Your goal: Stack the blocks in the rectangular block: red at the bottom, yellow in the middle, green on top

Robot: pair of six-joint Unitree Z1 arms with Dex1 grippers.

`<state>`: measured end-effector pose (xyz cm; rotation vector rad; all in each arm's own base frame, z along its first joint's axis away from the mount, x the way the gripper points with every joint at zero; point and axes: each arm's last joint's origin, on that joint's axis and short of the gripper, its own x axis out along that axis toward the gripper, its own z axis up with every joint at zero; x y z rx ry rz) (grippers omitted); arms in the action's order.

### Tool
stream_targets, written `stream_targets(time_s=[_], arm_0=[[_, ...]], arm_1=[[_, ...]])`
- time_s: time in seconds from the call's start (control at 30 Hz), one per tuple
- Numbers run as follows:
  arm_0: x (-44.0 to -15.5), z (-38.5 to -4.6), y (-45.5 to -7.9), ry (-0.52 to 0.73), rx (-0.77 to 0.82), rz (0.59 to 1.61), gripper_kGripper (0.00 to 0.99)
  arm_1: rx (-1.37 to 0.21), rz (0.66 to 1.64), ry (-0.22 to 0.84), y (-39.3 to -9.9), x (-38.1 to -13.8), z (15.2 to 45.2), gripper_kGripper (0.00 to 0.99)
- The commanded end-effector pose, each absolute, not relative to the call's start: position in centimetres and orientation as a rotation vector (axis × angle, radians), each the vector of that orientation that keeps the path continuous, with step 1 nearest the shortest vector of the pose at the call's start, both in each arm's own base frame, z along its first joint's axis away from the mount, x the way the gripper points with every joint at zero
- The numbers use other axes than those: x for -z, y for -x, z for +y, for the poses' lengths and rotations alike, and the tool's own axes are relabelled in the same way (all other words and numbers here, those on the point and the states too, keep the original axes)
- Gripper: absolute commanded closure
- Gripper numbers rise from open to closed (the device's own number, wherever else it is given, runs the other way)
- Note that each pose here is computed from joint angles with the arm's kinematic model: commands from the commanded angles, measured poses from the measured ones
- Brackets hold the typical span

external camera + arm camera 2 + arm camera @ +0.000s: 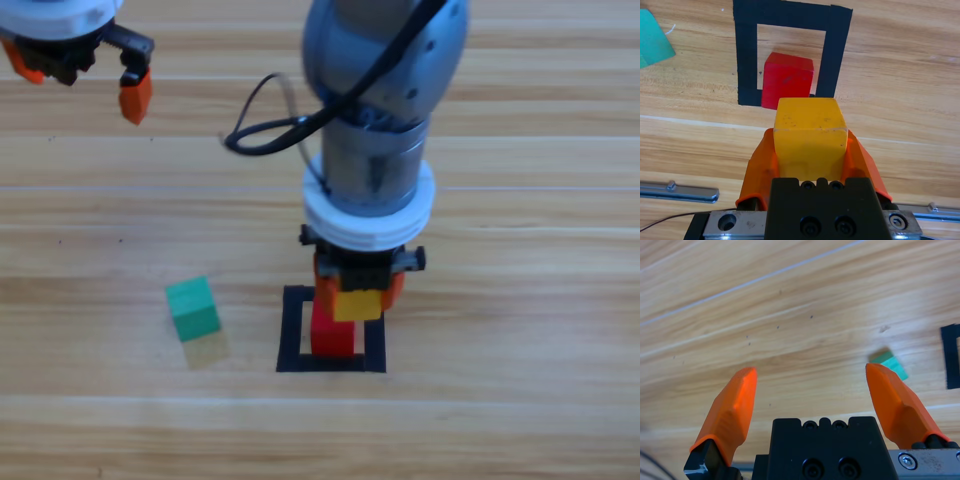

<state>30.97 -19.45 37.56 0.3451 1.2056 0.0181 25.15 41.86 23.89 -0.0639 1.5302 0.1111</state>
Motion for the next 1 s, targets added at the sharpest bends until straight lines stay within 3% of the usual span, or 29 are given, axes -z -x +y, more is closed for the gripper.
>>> stream_targets(time_s=[0.03, 0.27, 0.4, 0.6, 1.0], arm_0=[[-38.9, -15.2, -30.7, -0.272, 0.073, 1.183, 0.059], [-38.3, -8.7, -29.2, -0.185, 0.370, 1.134, 0.060], [-37.0, -8.6, -29.5, -0.225, 0.403, 1.164, 0.060], [-37.0, -7.8, -27.6, -0.251, 0.449, 1.111, 0.053], [-36.1, -7.6, -26.8, -0.262, 0.473, 1.110, 0.051]], arm_1=[[-0.075, 1.577, 0.135, -23.8, -19.8, 44.5, 0.725], [-0.056, 1.571, 0.130, -24.1, -19.0, 44.9, 0.725], [-0.041, 1.550, 0.118, -24.3, -19.1, 45.0, 0.725], [-0.011, 1.545, 0.089, -24.3, -19.0, 45.0, 0.723], [0.040, 1.542, 0.041, -24.5, -18.5, 45.3, 0.723]])
